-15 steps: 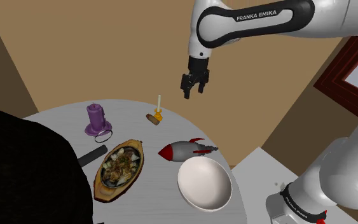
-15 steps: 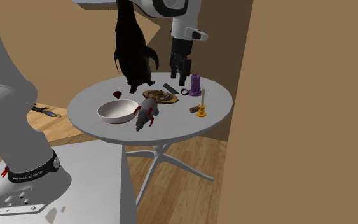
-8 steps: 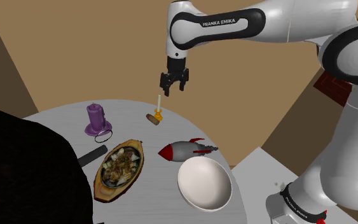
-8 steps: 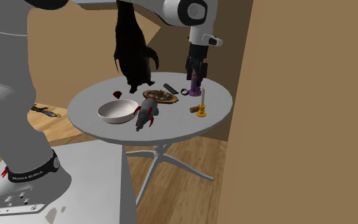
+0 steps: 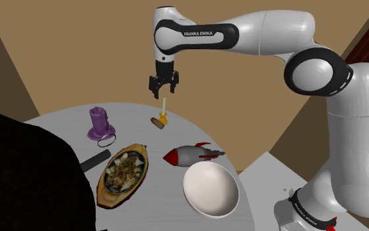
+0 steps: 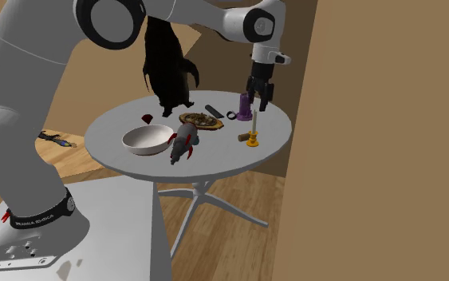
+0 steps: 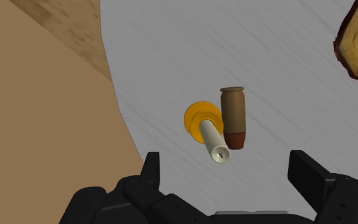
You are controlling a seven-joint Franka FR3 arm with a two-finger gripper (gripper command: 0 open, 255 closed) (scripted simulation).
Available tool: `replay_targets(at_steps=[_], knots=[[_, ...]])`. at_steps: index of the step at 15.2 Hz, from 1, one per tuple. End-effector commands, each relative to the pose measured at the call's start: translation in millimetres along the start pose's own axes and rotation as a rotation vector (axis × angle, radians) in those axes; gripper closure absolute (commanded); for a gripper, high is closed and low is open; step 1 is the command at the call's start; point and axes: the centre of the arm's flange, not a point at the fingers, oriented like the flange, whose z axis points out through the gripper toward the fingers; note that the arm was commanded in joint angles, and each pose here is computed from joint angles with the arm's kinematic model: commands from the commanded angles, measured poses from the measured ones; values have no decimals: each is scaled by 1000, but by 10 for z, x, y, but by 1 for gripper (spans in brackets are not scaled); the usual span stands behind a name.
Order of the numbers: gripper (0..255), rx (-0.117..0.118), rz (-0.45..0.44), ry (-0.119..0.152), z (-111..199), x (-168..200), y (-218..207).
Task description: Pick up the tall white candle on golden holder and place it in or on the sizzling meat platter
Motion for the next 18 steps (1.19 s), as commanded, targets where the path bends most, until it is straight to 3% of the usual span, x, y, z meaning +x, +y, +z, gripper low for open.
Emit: replay_targets(at_steps=[1,5,13,14,18], knots=[[0,0,0,1,95,17,-5],[0,0,0,1,337,17,-5],[0,0,0,1,336,17,-5],[255,0,0,1,336,17,-5],[255,0,0,1,336,17,-5]])
